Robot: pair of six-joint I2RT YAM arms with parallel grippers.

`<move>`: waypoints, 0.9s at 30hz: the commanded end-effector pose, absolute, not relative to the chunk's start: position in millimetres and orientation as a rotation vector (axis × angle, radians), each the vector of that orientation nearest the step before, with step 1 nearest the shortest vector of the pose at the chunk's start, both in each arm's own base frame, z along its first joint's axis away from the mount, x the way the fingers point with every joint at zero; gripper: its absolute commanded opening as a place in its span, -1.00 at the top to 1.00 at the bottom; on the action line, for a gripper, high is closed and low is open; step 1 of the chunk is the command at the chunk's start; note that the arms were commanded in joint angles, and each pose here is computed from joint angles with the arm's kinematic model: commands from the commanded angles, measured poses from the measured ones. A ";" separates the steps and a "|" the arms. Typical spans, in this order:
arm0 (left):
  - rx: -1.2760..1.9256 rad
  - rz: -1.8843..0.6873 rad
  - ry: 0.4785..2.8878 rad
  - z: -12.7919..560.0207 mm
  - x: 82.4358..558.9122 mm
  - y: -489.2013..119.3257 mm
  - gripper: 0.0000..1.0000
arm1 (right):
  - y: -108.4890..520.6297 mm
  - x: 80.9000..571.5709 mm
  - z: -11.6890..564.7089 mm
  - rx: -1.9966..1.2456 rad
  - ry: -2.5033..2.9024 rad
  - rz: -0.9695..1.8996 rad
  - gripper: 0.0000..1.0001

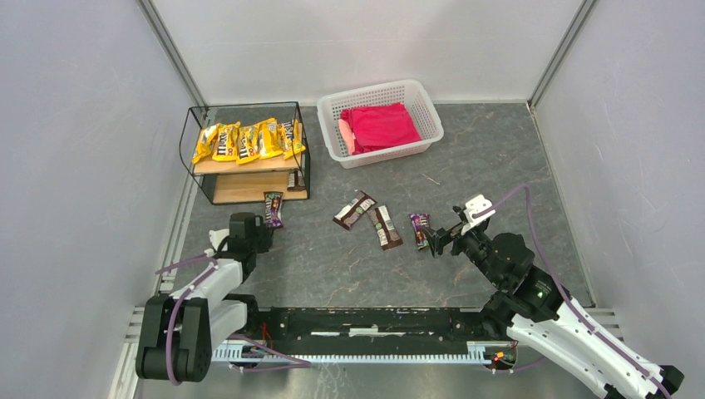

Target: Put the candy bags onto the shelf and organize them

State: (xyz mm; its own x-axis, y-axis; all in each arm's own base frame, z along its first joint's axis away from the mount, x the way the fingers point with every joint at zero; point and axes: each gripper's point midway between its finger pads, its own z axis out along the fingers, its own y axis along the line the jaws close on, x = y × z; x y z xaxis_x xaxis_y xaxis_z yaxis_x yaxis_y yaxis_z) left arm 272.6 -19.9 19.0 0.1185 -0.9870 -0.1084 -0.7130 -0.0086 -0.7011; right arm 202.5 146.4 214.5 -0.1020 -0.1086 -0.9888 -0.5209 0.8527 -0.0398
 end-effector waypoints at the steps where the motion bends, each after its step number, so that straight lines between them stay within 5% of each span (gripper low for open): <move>1: -1.790 -0.647 1.594 29.8 285.7 -22.8 0.63 | 149.4 204.2 221.9 -0.479 1.626 0.389 -0.96; 5: -1.785 -0.674 1.558 41.5 295.9 -21.6 0.94 | 150.3 204.3 221.7 -0.481 1.626 0.391 -0.96; 27: -1.749 -0.782 1.427 75.2 375.3 -17.1 0.96 | 151.7 205.5 219.0 -0.485 1.632 0.389 -0.96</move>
State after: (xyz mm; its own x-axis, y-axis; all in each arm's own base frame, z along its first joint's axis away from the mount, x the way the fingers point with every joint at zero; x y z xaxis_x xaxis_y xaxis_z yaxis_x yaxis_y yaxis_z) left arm 345.1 -20.2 50.5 0.1357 -0.9881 -0.0730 -0.6291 -0.0290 -0.7768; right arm 203.4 147.3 209.9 -0.1124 -0.1195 -0.9865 -0.5214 0.8522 -0.0438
